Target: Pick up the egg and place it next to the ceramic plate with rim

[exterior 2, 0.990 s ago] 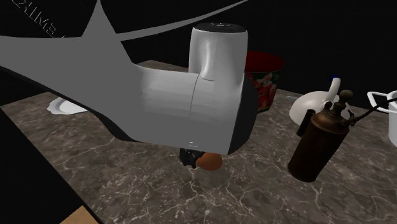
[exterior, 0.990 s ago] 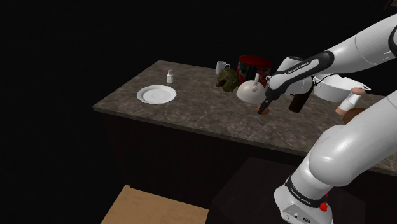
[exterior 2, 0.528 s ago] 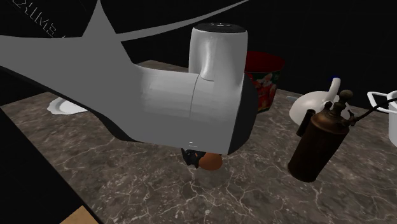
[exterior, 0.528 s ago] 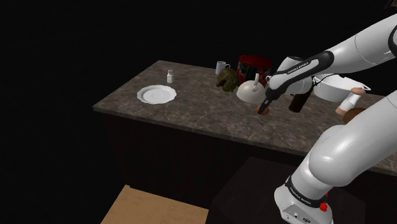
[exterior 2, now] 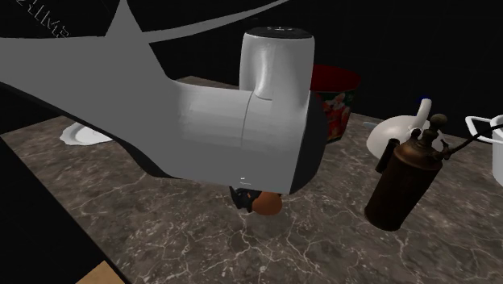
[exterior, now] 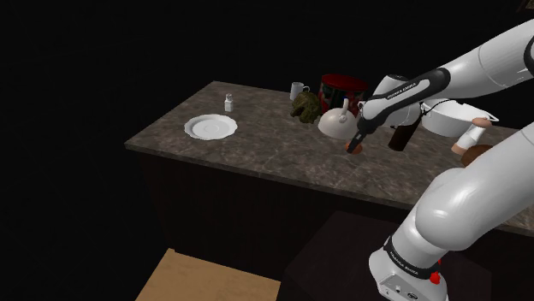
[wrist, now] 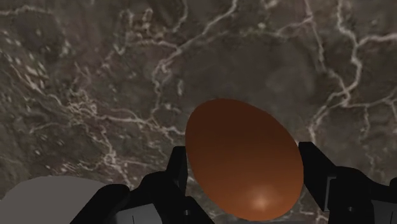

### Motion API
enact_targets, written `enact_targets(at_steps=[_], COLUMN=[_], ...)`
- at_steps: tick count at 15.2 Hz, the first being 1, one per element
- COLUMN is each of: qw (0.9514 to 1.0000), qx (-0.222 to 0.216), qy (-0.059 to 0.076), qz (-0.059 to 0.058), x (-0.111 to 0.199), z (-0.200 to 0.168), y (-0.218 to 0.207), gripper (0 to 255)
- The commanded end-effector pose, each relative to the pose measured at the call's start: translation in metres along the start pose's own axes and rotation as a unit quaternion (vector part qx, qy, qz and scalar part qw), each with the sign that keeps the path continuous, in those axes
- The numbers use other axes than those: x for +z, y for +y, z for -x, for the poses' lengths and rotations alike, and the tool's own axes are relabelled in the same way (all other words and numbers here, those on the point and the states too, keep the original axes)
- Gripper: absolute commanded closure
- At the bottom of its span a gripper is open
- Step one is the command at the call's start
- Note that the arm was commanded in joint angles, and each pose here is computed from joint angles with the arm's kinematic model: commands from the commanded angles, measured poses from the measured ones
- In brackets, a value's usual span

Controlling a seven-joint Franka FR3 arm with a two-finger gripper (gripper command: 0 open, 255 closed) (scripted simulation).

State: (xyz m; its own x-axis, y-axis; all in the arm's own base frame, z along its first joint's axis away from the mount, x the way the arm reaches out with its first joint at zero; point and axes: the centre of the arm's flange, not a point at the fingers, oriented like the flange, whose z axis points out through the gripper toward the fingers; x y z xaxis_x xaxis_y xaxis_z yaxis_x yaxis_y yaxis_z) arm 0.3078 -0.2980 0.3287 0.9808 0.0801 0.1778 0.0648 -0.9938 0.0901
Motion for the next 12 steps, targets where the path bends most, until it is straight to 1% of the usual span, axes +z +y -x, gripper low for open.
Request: enact_targets(at_steps=[1, 12], qw=[1.0000, 1.0000], qx=[0.000, 0.000], qy=[0.000, 0.000], qz=[0.000, 0.000], x=[-0.008, -0.065], z=[-0.002, -0.012], y=[0.000, 0.006], gripper=[255, 255])
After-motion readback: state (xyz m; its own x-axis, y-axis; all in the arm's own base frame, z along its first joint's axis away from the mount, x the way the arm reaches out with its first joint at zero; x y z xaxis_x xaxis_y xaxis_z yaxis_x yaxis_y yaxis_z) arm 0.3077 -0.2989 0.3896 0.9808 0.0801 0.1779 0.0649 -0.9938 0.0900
